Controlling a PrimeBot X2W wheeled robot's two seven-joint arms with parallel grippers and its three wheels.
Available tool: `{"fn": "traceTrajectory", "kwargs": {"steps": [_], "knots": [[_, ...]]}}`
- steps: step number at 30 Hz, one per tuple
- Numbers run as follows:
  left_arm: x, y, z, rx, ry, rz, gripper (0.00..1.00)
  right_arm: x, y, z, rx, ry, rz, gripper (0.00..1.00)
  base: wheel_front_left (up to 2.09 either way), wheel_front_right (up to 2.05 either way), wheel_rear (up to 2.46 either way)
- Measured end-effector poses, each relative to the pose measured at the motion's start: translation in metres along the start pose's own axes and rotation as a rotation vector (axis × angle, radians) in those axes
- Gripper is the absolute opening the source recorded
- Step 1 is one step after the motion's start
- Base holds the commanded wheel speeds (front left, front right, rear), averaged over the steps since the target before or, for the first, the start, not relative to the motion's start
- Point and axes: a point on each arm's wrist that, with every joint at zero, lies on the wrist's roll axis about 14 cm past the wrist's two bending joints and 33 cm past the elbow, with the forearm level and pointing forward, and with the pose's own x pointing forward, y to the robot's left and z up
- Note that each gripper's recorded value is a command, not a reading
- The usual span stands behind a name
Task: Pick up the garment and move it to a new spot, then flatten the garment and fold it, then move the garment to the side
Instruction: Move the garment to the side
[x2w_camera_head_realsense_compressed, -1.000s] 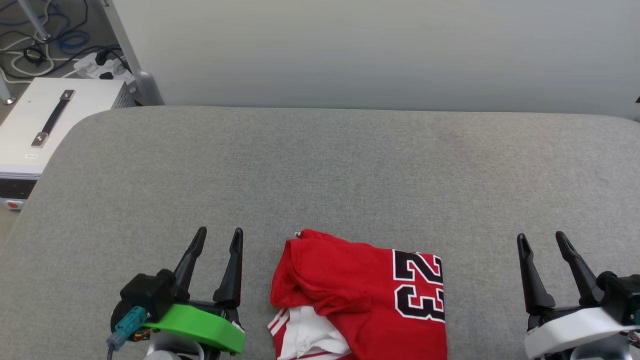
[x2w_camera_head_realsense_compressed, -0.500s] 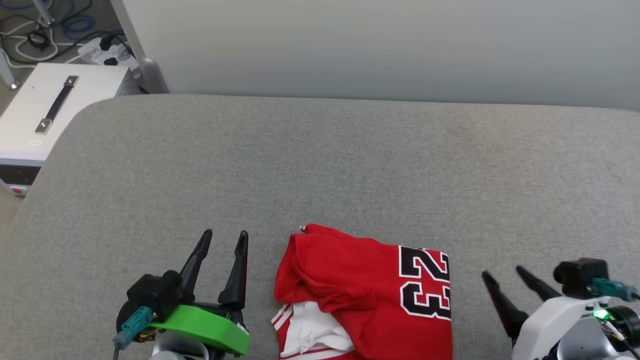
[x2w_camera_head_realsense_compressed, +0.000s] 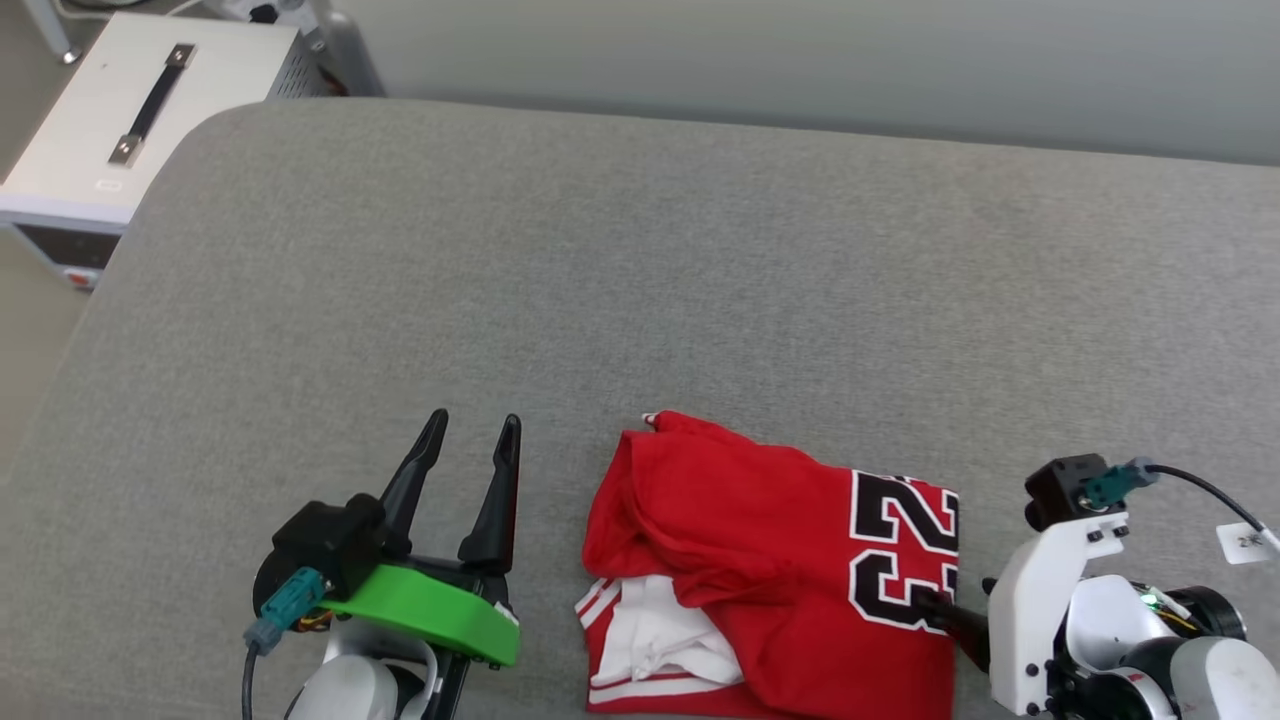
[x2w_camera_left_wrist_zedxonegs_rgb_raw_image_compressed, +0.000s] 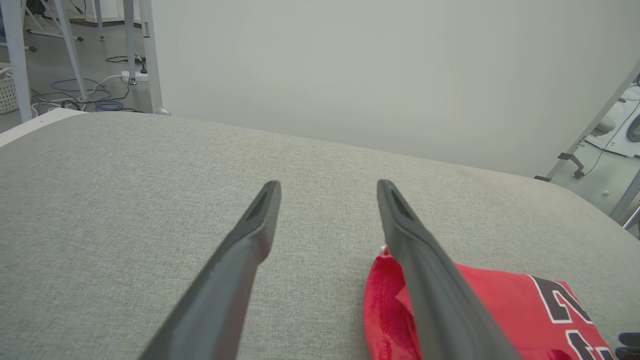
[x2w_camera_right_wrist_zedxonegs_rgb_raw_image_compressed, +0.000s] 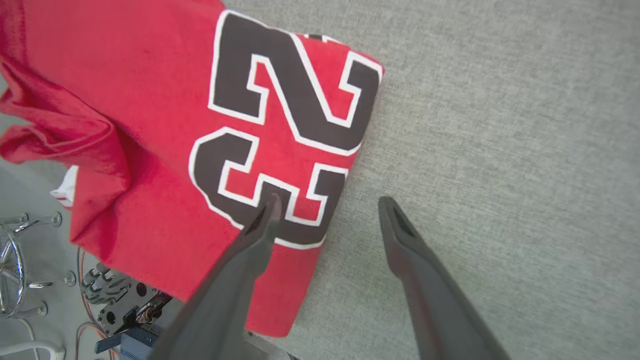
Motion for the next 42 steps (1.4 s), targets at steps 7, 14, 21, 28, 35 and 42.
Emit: {"fn": "traceTrajectory", "kwargs": {"steps": [7,14,21,28,35,42], "knots": [[-0.002,0.015,-0.004,0.005,0.014,0.051,1.00,0.028,0.017,-0.010,0.024,0.101,0.058,1.00,0.00,0.00,0.00],[-0.007,0.025,-0.011,0.009,0.039,0.088,1.00,0.048,0.027,-0.022,-0.018,0.178,0.088,0.89,0.00,0.00,0.00],[-0.008,0.025,-0.012,0.010,0.044,0.088,1.00,0.054,0.030,-0.025,-0.054,0.171,0.096,0.00,0.00,0.00,0.00],[-0.007,0.017,-0.008,0.010,0.033,0.060,1.00,0.046,0.027,-0.011,-0.110,0.068,0.079,0.00,0.00,0.00,0.00],[-0.001,-0.002,-0.004,0.008,0.018,-0.008,1.00,0.018,0.002,0.005,-0.291,-0.018,-0.008,0.00,0.00,0.00,0.00],[0.013,-0.032,-0.013,-0.015,0.037,-0.105,1.00,-0.030,-0.055,0.031,-0.531,-0.061,-0.197,0.00,0.00,0.00,0.00]]}}
